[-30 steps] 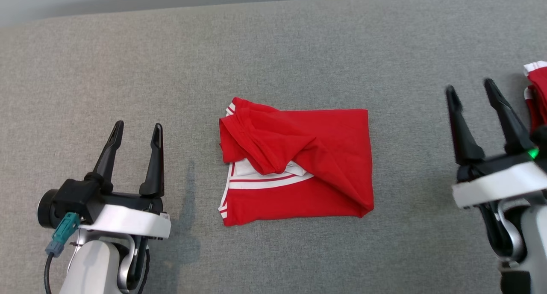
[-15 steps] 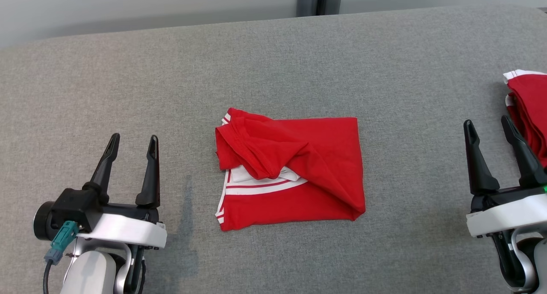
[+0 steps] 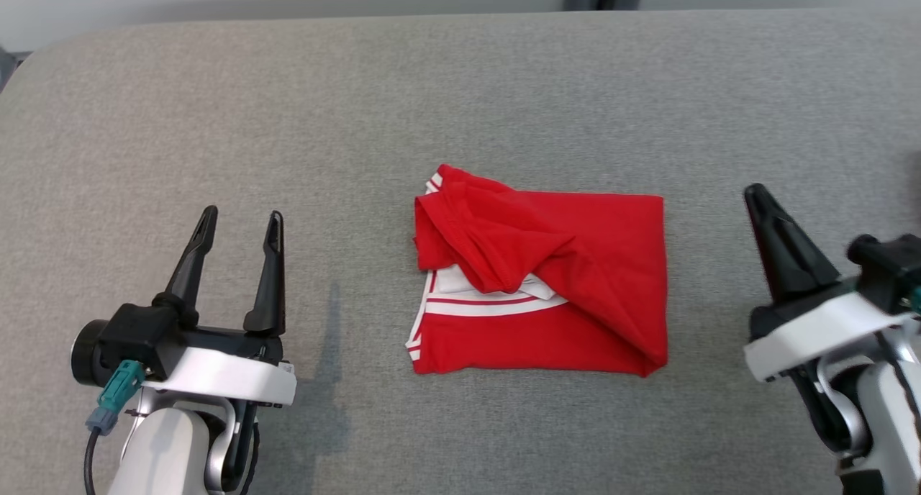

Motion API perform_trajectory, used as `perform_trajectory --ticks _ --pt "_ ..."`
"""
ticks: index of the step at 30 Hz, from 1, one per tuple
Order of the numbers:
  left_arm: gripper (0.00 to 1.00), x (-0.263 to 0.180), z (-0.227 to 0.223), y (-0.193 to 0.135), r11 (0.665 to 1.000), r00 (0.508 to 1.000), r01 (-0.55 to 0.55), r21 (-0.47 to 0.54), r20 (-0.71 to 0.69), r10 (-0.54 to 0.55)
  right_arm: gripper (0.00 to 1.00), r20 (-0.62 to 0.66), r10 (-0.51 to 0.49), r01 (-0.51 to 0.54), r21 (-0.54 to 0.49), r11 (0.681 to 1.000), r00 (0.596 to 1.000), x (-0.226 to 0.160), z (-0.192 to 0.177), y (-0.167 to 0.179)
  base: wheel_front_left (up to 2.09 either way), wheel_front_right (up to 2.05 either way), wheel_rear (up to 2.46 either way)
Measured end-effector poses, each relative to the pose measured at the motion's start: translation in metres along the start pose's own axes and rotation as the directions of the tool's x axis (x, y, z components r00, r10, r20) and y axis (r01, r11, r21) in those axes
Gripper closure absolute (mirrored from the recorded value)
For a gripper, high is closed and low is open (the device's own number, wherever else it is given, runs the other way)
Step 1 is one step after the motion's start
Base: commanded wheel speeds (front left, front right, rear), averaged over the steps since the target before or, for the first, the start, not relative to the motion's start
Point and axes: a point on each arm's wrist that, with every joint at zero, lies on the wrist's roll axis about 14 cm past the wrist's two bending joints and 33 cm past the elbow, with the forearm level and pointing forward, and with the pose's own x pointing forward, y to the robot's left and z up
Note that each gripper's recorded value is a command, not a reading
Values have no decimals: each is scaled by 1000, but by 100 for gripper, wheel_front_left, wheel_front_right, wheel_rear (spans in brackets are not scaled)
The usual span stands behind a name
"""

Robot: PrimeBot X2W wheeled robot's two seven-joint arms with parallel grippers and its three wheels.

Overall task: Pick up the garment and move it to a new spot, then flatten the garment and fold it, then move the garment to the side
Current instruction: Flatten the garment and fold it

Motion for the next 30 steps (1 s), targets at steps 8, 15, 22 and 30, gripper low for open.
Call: perform_trajectory --ticks 8,15,22,30 --pt "0 -2 -5 11 999 999 -41 -9 -12 41 100 -84 254 -255 -1 967 964 41 -29 71 0 0 0" --pt "0 -3 -11 16 998 998 -64 -17 -28 63 100 -196 372 -379 0 925 907 49 -67 99 0 0 0" --pt "0 0 -13 16 997 997 -69 -24 -28 69 100 -212 457 -464 22 886 864 41 -77 122 0 0 0" --pt "0 4 -15 10 998 998 -50 -34 -29 49 100 -207 534 -543 19 840 820 34 -75 146 0 0 0"
